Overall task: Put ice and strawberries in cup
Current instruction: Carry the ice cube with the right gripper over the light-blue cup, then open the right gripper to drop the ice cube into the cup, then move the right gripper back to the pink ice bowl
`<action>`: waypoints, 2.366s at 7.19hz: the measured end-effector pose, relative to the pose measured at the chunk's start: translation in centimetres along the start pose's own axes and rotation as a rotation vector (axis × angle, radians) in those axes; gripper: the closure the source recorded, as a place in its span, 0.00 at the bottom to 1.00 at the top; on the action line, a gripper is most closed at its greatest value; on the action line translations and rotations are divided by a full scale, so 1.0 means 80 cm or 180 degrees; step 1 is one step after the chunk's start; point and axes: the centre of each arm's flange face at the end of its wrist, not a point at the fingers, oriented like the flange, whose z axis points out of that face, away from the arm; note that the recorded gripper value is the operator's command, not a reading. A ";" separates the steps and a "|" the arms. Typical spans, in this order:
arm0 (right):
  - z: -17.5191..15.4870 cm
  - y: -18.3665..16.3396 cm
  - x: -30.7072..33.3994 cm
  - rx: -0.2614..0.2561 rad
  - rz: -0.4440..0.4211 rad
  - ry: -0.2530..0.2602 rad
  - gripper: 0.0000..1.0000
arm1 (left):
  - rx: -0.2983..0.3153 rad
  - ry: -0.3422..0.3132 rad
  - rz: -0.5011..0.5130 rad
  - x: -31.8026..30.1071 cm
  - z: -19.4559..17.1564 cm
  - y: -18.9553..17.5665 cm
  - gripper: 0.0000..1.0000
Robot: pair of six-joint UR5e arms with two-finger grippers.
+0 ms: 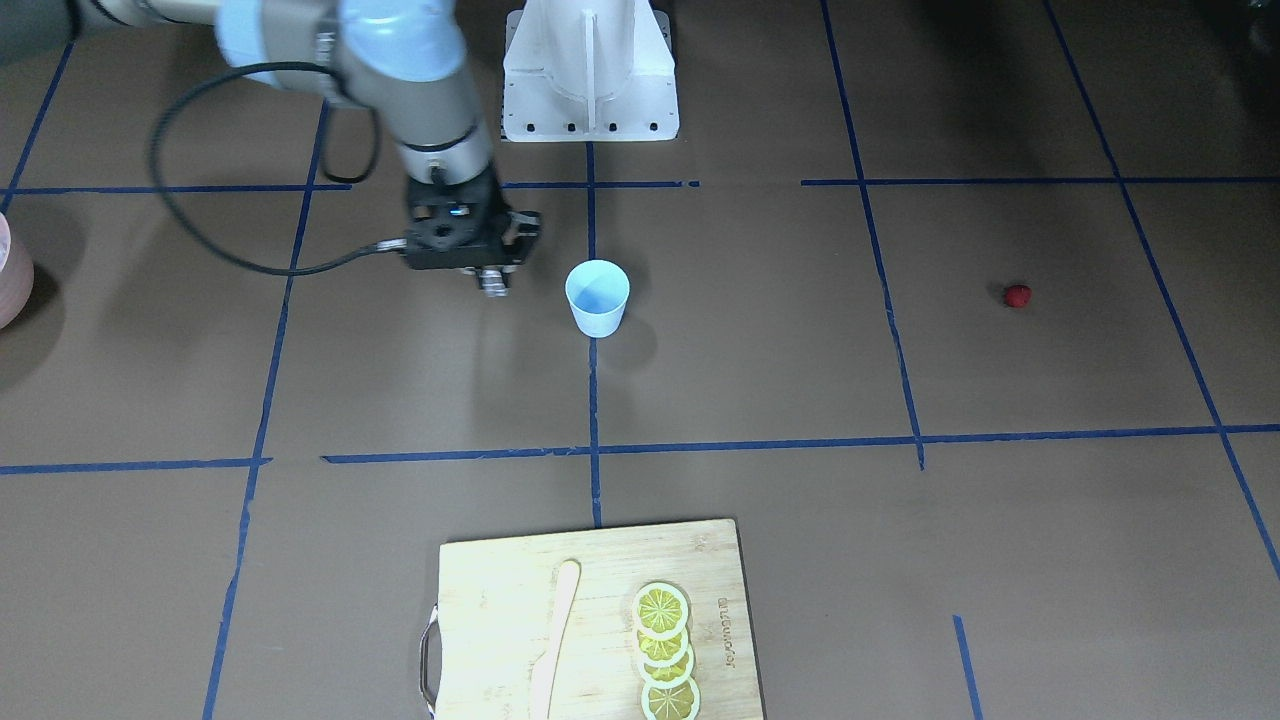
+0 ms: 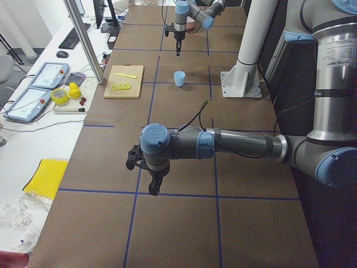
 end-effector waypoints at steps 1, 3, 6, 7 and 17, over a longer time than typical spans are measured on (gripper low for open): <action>0.010 0.011 -0.049 0.0025 0.0087 0.0014 1.00 | -0.0009 0.0003 -0.0008 -0.002 0.002 0.001 0.00; 0.018 0.027 -0.087 0.0041 0.0151 0.0026 0.99 | -0.0020 0.0006 -0.0021 -0.004 0.004 0.002 0.00; 0.023 0.033 -0.090 0.0033 0.0140 0.0039 0.00 | -0.0026 0.0008 -0.0025 -0.005 0.005 0.003 0.00; 0.023 0.034 -0.091 0.0036 0.0127 0.0036 0.00 | -0.0026 0.0008 -0.0026 -0.005 0.005 0.003 0.00; -0.056 -0.065 0.260 -0.0207 -0.0823 0.0064 0.00 | -0.0005 0.0010 -0.0001 -0.001 0.002 0.001 0.00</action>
